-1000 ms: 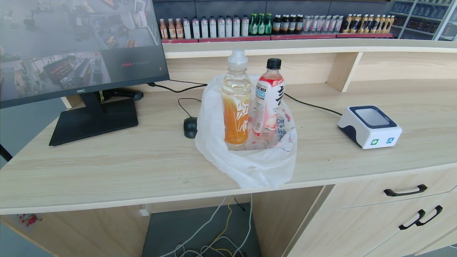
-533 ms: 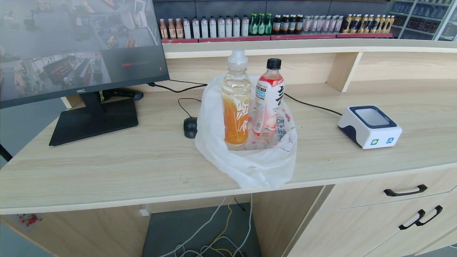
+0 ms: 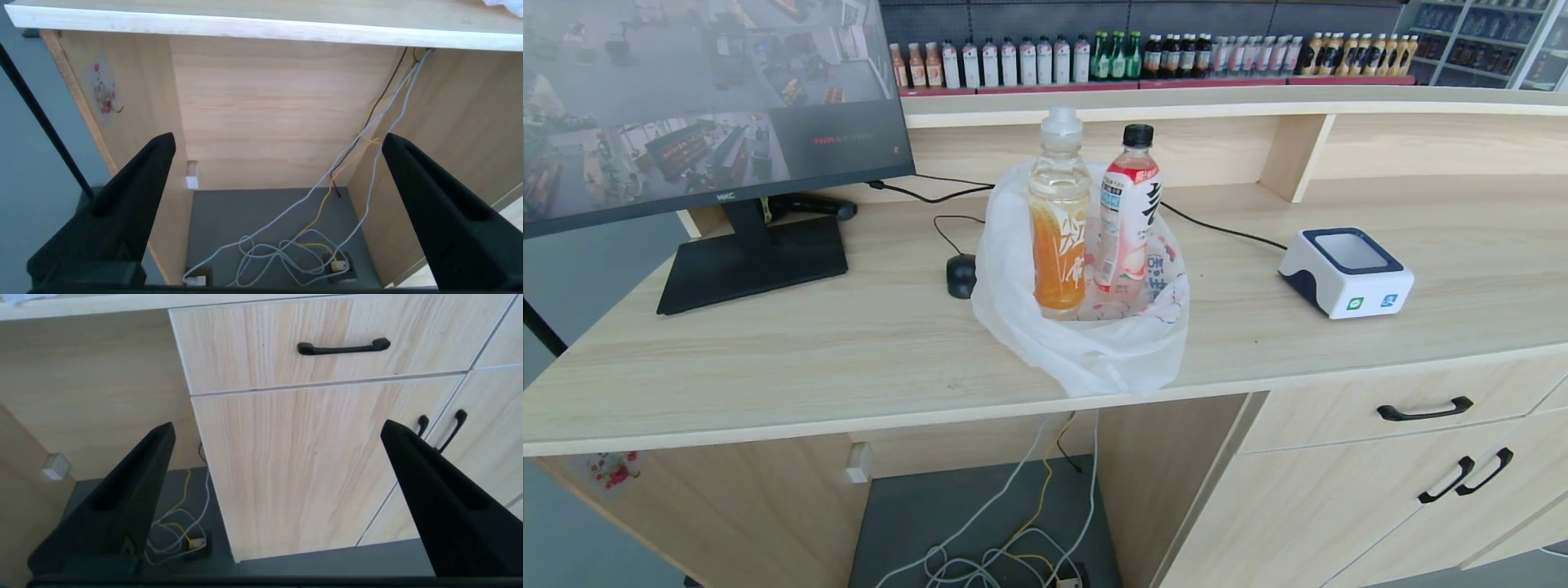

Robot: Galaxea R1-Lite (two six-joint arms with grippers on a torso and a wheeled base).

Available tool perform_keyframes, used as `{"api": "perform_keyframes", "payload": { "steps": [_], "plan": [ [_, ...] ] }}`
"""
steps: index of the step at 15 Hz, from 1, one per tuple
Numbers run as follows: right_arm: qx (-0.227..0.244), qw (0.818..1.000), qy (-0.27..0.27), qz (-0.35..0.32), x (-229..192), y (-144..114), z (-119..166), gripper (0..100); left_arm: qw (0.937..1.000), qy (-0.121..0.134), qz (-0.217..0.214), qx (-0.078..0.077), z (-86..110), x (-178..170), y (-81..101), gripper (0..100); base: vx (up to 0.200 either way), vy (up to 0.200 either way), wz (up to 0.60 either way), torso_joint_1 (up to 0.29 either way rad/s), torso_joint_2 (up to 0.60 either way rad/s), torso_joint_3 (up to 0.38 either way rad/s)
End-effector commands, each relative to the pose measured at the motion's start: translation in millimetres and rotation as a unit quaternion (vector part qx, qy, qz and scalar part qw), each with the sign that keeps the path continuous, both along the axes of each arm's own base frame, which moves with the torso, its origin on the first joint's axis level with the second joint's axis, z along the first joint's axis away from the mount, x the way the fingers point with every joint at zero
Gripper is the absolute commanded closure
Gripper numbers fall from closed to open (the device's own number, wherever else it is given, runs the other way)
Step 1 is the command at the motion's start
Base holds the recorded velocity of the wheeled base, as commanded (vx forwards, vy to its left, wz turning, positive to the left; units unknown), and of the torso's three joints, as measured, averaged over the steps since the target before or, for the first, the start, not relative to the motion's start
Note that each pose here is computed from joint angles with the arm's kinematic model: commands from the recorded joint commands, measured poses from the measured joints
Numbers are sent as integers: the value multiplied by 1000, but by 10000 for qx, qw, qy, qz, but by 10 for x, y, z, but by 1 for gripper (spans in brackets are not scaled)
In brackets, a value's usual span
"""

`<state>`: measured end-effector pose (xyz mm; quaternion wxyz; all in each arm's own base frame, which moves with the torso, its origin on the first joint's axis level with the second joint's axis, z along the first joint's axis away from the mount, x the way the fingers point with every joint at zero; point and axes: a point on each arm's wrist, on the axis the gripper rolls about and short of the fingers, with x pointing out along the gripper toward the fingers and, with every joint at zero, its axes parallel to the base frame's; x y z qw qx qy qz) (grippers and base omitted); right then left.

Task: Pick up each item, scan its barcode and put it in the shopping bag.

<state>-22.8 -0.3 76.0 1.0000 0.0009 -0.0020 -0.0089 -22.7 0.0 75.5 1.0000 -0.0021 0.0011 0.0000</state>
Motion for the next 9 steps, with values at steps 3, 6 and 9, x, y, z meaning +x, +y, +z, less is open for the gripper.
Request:
{"api": "perform_keyframes", "payload": {
  "steps": [3,6,9],
  "plan": [
    [-1,10000,-3,-3,0,0,0,0,10000,5,8,-9,-1,0,0,0,0,-200,0,7,2,1],
    [-1,10000,-3,-3,0,0,0,0,10000,5,8,-9,-1,0,0,0,0,-200,0,1,7,4],
    [7,10000,-3,5,0,0,0,0,10000,5,0,-17,-1,0,0,0,0,-200,0,4,1,2]
  ]
}}
